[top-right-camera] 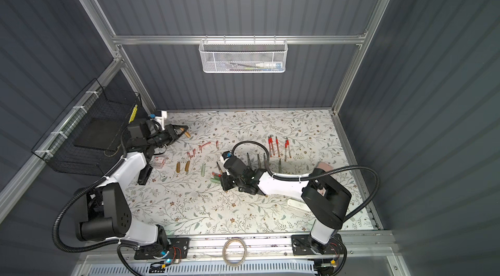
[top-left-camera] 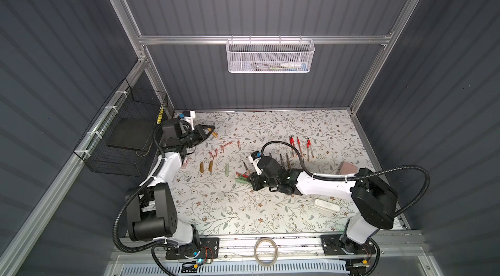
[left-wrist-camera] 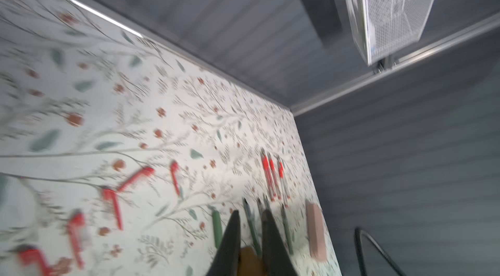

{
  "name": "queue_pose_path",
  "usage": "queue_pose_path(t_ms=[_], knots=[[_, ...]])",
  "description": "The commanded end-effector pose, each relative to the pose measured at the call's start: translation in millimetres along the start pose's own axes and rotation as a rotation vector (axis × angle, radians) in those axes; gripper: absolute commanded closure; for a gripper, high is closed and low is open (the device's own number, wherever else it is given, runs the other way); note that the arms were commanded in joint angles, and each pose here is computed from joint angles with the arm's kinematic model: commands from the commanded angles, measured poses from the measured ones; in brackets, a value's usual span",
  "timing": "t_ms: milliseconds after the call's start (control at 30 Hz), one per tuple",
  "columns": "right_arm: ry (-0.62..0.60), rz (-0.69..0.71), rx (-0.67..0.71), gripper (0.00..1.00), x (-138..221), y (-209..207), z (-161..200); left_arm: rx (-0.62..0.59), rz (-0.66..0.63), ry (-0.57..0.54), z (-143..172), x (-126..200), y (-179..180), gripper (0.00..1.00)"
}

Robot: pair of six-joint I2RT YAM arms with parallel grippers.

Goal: Remove pen caps from pens
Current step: Open the pen cap on the pen, then place the pen cap at the middle-left of the table.

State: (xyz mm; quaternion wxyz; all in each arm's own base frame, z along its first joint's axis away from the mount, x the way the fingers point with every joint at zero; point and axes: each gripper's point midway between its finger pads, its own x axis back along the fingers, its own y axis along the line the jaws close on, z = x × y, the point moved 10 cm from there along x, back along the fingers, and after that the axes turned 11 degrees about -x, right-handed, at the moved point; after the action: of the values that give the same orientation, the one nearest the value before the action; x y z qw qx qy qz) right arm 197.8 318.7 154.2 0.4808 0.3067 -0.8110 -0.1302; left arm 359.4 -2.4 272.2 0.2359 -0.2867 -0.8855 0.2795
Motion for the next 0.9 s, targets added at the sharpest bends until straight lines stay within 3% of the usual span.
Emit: queue_pose_path(t_ms=[0,233,500,700,867], knots=[[-0.008,0.044,-0.026,1.00,7,-4,2,-0.039,-0.038,-0.030,-8,3,-4,1.00],[-0.078,0.086,-0.037,1.00,33,-17,-3,-0.058,-0.158,0.101,20,12,4,1.00],[-0.126,0.125,-0.076,1.00,60,-39,-9,-0.054,-0.223,0.325,63,5,18,1.00],[-0.178,0.149,-0.117,1.00,87,-60,-13,-0.261,-0.276,0.517,93,-19,12,1.00],[-0.218,0.190,-0.171,1.00,106,-79,-12,-0.268,-0.324,0.590,106,-32,24,1.00]])
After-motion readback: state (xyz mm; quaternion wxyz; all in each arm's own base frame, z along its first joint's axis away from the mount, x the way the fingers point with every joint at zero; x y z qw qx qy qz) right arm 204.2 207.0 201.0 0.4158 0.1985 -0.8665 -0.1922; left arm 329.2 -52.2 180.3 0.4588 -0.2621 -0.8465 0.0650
